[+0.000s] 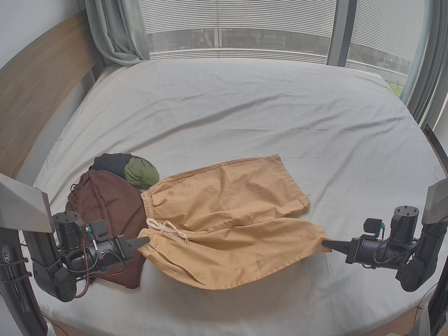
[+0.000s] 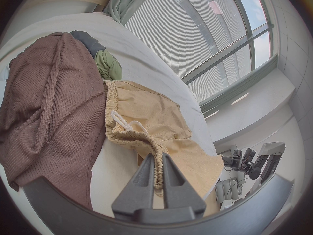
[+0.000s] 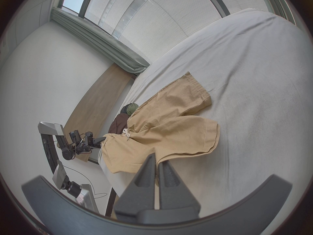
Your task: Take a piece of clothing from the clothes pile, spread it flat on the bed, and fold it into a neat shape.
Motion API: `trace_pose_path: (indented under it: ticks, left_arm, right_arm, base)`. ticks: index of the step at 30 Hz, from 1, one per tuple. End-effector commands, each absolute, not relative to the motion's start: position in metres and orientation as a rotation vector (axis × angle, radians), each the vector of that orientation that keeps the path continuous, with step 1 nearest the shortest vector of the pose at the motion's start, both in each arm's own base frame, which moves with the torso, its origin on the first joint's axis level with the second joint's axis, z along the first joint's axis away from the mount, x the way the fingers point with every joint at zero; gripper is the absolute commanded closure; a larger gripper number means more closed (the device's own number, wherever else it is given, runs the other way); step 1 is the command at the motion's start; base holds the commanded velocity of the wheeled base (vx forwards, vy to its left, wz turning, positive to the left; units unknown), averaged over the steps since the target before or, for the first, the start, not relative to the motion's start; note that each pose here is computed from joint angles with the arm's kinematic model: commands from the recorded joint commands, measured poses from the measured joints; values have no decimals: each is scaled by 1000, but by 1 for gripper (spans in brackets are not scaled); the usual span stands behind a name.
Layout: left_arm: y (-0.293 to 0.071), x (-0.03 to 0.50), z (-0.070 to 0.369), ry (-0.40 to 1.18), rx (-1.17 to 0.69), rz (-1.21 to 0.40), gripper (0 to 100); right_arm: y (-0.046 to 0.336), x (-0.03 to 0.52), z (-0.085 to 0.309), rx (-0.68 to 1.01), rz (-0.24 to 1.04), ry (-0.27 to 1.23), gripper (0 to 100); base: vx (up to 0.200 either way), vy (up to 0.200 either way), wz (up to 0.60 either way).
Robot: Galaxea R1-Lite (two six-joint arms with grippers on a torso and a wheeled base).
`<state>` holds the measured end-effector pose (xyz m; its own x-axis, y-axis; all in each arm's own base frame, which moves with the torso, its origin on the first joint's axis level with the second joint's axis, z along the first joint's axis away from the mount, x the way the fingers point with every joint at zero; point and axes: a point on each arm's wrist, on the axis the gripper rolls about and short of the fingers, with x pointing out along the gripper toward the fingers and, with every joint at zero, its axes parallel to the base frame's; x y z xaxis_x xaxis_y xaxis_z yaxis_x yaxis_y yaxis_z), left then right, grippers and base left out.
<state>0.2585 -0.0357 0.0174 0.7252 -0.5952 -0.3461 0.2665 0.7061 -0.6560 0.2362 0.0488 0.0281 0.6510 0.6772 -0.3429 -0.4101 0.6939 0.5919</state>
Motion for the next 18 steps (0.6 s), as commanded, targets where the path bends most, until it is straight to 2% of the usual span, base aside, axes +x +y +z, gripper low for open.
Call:
trace_pose_path:
  ticks: [1,18]
  left_arm:
    - [-35,260,20,567,-623,-507,100]
    - [-39,277,35,465,-681,-423,100]
  right_arm:
    - [48,240,33,495,650,555,100]
    - [49,284,55,545,653,423,100]
  base:
    - [0,0,0]
    - [0,0,0]
